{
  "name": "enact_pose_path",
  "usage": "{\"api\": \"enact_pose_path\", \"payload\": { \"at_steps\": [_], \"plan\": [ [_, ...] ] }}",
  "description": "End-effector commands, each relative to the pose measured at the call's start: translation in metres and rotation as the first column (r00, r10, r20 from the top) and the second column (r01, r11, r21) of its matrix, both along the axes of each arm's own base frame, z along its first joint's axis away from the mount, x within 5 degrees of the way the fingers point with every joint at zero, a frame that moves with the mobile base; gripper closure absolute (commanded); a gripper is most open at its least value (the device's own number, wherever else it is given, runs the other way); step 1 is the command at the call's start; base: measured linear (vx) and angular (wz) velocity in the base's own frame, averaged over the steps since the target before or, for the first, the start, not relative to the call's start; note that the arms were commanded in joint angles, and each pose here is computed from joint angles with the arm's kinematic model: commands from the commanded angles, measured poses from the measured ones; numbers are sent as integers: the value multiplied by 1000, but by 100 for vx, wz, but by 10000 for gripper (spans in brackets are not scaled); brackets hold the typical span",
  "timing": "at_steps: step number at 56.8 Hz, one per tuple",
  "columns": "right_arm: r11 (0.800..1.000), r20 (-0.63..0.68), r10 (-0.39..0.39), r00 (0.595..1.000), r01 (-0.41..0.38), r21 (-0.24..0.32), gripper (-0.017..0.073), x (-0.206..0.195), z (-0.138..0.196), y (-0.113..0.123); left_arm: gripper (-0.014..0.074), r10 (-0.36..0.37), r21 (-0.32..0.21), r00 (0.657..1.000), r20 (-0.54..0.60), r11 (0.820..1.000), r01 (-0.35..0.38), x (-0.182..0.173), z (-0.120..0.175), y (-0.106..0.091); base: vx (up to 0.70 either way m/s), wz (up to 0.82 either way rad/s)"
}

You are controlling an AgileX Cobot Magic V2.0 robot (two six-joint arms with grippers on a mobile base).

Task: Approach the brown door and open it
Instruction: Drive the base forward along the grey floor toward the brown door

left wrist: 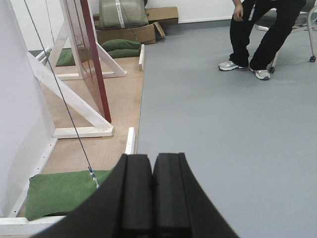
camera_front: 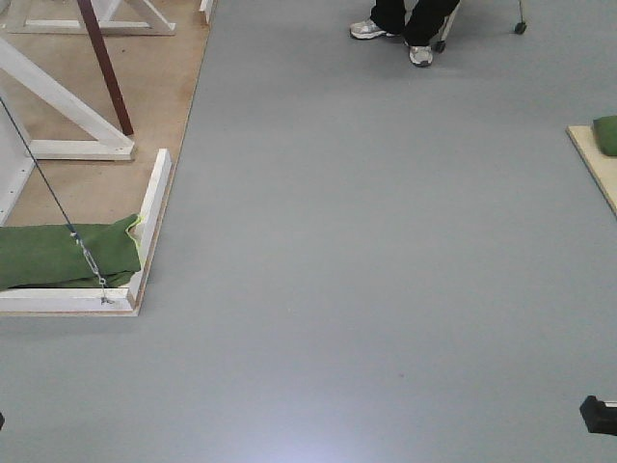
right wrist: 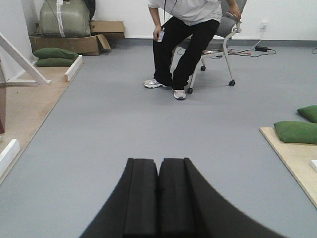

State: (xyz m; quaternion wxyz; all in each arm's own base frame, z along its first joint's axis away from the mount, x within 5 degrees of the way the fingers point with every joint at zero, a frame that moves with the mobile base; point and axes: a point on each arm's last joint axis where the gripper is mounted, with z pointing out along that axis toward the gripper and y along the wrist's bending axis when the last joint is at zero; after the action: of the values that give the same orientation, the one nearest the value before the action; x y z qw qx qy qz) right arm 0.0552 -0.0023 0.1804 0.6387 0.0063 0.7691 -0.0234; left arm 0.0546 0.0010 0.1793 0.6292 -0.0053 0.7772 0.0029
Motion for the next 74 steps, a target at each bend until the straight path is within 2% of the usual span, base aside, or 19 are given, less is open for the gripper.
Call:
{"api": "enact_pose_path", "payload": {
  "at_steps": [1, 74],
  "plan": [
    [1000, 83, -5, 997, 6, -14, 559, 0, 6, 0, 600, -9, -13, 994, 111, 1000, 10, -1, 14, -1, 0, 0],
    [1000, 80, -5, 997, 6, -14, 559, 0, 5, 0, 600, -9, -13, 994, 111, 1000, 10, 0, 14, -1, 0, 0]
  ]
}}
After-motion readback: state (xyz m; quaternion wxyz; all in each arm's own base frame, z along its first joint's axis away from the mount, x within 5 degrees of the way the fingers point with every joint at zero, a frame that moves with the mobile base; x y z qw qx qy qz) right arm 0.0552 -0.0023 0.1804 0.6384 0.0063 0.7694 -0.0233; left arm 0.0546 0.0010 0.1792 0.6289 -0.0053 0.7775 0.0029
